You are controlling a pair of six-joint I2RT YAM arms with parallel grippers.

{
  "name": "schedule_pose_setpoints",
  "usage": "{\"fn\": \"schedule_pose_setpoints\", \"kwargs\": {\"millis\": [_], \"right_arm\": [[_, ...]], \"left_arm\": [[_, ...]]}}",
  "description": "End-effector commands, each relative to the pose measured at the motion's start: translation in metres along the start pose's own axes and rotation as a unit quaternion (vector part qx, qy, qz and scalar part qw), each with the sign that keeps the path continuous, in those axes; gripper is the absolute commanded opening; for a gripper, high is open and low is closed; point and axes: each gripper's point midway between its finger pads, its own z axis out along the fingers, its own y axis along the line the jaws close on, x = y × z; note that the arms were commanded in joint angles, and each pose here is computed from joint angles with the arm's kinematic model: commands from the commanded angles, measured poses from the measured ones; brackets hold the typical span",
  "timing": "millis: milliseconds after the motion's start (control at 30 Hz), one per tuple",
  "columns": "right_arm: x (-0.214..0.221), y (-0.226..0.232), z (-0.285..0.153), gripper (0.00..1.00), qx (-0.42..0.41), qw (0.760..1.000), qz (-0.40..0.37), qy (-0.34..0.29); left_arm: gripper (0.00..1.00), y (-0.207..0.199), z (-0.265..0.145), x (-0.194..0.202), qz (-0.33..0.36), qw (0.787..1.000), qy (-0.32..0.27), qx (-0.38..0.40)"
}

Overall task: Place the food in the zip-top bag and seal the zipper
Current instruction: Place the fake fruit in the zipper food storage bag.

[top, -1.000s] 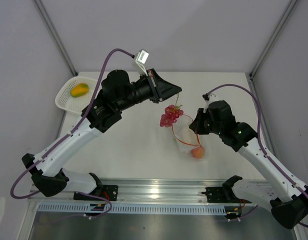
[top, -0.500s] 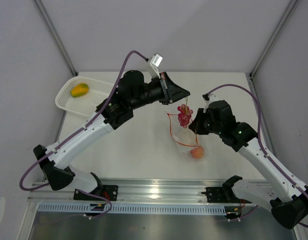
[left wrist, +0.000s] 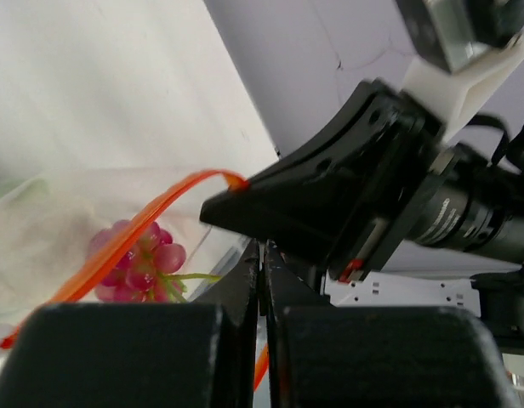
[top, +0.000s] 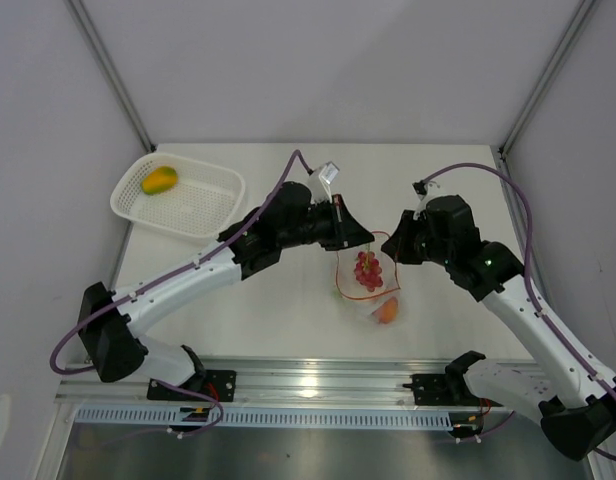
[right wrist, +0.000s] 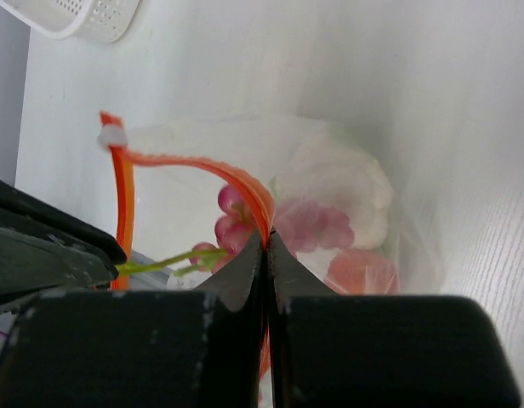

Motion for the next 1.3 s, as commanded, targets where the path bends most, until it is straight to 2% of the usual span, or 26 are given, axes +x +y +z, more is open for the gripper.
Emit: {"fn": "schedule_pose_setpoints", "kwargs": {"millis": [0, 267, 500, 700, 867, 967, 1000, 1067, 1100, 1233, 1267], "right_arm": [[-0.026, 0.011, -0.013, 0.00, -0.022, 0.999, 0.003, -0.039], [-0.021, 0.003, -0.002, 0.00, -0.013, 0.999, 0.012, -0.030], [-0.023, 0.005, -0.005, 0.00, -0.017, 0.999, 0.012, -0.033], [-0.024, 0.005, -0.007, 0.00, -0.016, 0.999, 0.014, -0.036], [-0.025, 0.006, -0.010, 0.00, -0.017, 0.999, 0.014, -0.037], [-0.024, 0.005, -0.010, 0.00, -0.018, 0.999, 0.014, -0.036], [-0.023, 0.006, -0.010, 0.00, -0.019, 0.999, 0.013, -0.036], [-0.021, 0.004, -0.010, 0.00, -0.016, 0.999, 0.013, -0.033], [-0.020, 0.003, -0.010, 0.00, -0.014, 0.999, 0.013, -0.033], [-0.019, 0.003, -0.011, 0.00, -0.015, 0.999, 0.013, -0.033], [-0.019, 0.003, -0.011, 0.00, -0.015, 0.999, 0.012, -0.032]], "left_arm": [[0.01, -0.043, -0.026, -0.010, 0.001, 0.997, -0.028, 0.065], [0.01, -0.066, -0.034, 0.005, 0.004, 0.995, -0.008, 0.095], [0.00, -0.051, -0.011, 0.032, -0.006, 0.996, 0.032, 0.080], [0.01, -0.051, -0.004, 0.036, -0.003, 0.996, 0.041, 0.078], [0.01, -0.025, 0.004, 0.050, 0.001, 0.998, 0.054, 0.044], [0.29, -0.003, 0.005, 0.059, 0.007, 0.998, 0.062, 0.008], [0.45, 0.000, 0.004, 0.059, 0.013, 0.998, 0.059, 0.002], [0.54, 0.011, -0.001, 0.058, 0.021, 0.998, 0.050, -0.023], [0.62, 0.013, -0.003, 0.055, 0.034, 0.998, 0.044, -0.030], [0.73, 0.022, -0.016, 0.034, 0.069, 0.994, 0.012, -0.082], [0.80, 0.024, -0.020, 0.030, 0.075, 0.993, 0.006, -0.091]]}}
